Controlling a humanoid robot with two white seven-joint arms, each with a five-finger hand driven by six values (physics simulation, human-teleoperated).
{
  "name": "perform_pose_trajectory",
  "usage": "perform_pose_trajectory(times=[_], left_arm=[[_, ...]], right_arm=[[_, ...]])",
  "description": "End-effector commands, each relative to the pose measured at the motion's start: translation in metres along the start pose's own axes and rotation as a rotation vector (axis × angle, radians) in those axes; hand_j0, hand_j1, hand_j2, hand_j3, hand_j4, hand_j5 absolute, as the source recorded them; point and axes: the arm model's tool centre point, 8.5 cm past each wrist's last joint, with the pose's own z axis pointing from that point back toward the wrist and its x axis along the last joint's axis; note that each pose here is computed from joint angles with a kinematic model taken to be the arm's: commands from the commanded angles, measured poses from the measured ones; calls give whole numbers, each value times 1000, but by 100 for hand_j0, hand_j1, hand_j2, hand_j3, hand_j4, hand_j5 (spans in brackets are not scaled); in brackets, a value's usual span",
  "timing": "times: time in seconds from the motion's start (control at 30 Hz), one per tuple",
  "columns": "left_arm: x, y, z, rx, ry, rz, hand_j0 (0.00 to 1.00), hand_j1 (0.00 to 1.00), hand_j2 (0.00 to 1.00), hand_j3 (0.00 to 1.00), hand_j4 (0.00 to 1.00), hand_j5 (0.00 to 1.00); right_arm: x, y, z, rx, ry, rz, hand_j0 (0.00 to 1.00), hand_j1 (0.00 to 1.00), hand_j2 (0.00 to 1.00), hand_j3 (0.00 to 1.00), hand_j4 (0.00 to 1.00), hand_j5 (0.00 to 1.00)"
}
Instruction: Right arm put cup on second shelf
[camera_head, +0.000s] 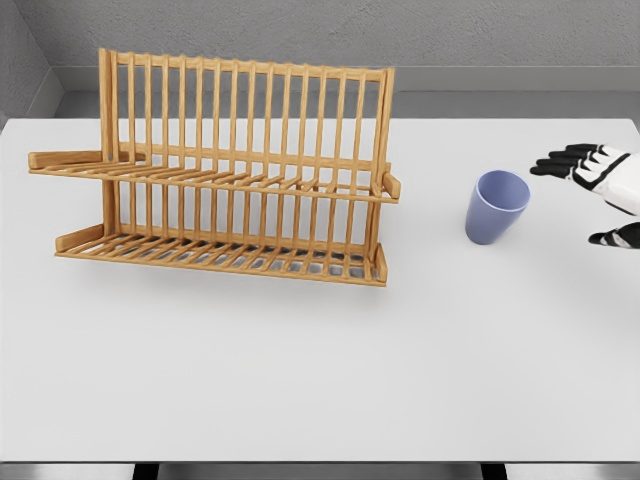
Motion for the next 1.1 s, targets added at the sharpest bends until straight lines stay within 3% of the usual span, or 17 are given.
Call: perform_pose_trajectory(times=[0.0, 0.1, 0.2, 0.23, 0.27, 0.3, 0.37, 0.47, 0.67, 0.87, 1.07], left_arm=[[0, 0, 0, 0, 0, 0, 100, 100, 100, 100, 100, 100], [0, 0, 0, 0, -1, 0, 100, 100, 100, 100, 100, 100], [0, 0, 0, 0, 0, 0, 100, 100, 100, 100, 100, 100], [0, 0, 0, 0, 0, 2, 100, 100, 100, 100, 100, 100], [0, 0, 0, 0, 0, 0, 100, 100, 100, 100, 100, 100], [0, 0, 0, 0, 0, 0, 100, 100, 100, 100, 100, 100], [0, 0, 0, 0, 0, 0, 100, 100, 100, 100, 100, 100], [0, 0, 0, 0, 0, 0, 100, 100, 100, 100, 100, 100], [0, 0, 0, 0, 0, 0, 100, 100, 100, 100, 100, 100], [0, 0, 0, 0, 0, 0, 100, 100, 100, 100, 100, 100], [0, 0, 0, 0, 0, 0, 100, 100, 100, 100, 100, 100]], right_arm=[[2, 0, -1, 0, -6, -5, 100, 100, 100, 100, 100, 100], [-6, -2, 4, -27, 18, -30, 100, 100, 100, 100, 100, 100], [-3, -15, -2, -23, 30, 5, 100, 100, 100, 100, 100, 100], [-5, -18, -4, 27, 35, 21, 100, 100, 100, 100, 100, 100], [-5, -22, -7, 149, 32, 46, 100, 100, 100, 100, 100, 100], [-5, -27, -10, 200, 28, 65, 100, 100, 100, 100, 100, 100], [-4, -29, -22, 259, 11, 75, 100, 100, 100, 100, 100, 100], [-16, -7, -79, 369, -39, 31, 100, 100, 100, 100, 100, 100], [-18, -9, -89, 374, -42, 35, 100, 100, 100, 100, 100, 100], [-28, -24, -115, 343, -32, 31, 100, 100, 100, 100, 100, 100], [-42, 3, -118, 401, 0, -22, 100, 100, 100, 100, 100, 100]])
